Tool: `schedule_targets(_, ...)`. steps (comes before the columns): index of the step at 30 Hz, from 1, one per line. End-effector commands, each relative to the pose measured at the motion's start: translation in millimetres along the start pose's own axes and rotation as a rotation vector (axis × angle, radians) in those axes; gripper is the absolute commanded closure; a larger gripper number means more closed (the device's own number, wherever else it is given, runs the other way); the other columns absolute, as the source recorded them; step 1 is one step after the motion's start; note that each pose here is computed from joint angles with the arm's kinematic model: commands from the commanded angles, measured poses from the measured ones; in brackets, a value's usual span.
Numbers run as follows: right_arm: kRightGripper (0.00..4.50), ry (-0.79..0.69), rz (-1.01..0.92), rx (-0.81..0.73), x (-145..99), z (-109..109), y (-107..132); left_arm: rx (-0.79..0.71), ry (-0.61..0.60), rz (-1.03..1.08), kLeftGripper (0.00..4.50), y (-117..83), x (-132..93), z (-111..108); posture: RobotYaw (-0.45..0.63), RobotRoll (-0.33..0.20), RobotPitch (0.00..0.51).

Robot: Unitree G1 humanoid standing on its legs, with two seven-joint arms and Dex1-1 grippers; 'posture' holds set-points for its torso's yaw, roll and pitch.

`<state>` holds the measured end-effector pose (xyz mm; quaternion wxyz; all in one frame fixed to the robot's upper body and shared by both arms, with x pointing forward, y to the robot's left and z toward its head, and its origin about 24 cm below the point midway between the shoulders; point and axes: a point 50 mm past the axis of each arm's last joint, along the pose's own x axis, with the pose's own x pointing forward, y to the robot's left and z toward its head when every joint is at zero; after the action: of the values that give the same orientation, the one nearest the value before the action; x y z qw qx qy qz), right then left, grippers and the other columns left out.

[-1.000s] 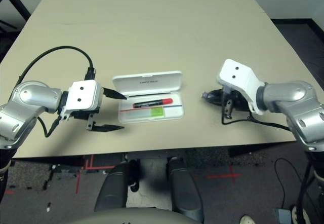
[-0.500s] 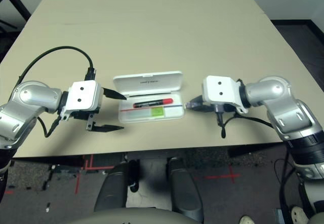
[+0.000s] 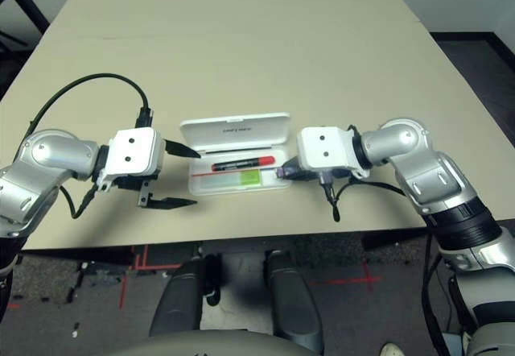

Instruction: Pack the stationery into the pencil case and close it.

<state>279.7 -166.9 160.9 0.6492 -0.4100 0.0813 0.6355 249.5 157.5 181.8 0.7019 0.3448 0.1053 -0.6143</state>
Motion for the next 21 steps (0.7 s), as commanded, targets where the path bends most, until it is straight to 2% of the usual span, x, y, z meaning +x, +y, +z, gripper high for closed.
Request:
schedule_targets(1, 4.17, 0.006, 0.017, -0.007, 8.7, -1.9, 1.5, -0.006, 0.008, -0.019, 0.00, -5.0, 3.5, -1.1, -0.04, 0.000, 0.190)
schedule_targets(15, 4.17, 0.006, 0.022, -0.050, 23.7, -9.1, 6.7, -0.011, 0.014, -0.016, 0.00, -6.3, 3.4, -1.9, -0.03, 0.000, 0.191)
schedule_targets(21, 2.02, -0.025, 0.003, -0.070, 20.5, -5.5, 5.0, -0.008, 0.015, -0.021, 0.00, -5.7, 4.6, -2.7, -0.04, 0.000, 0.189)
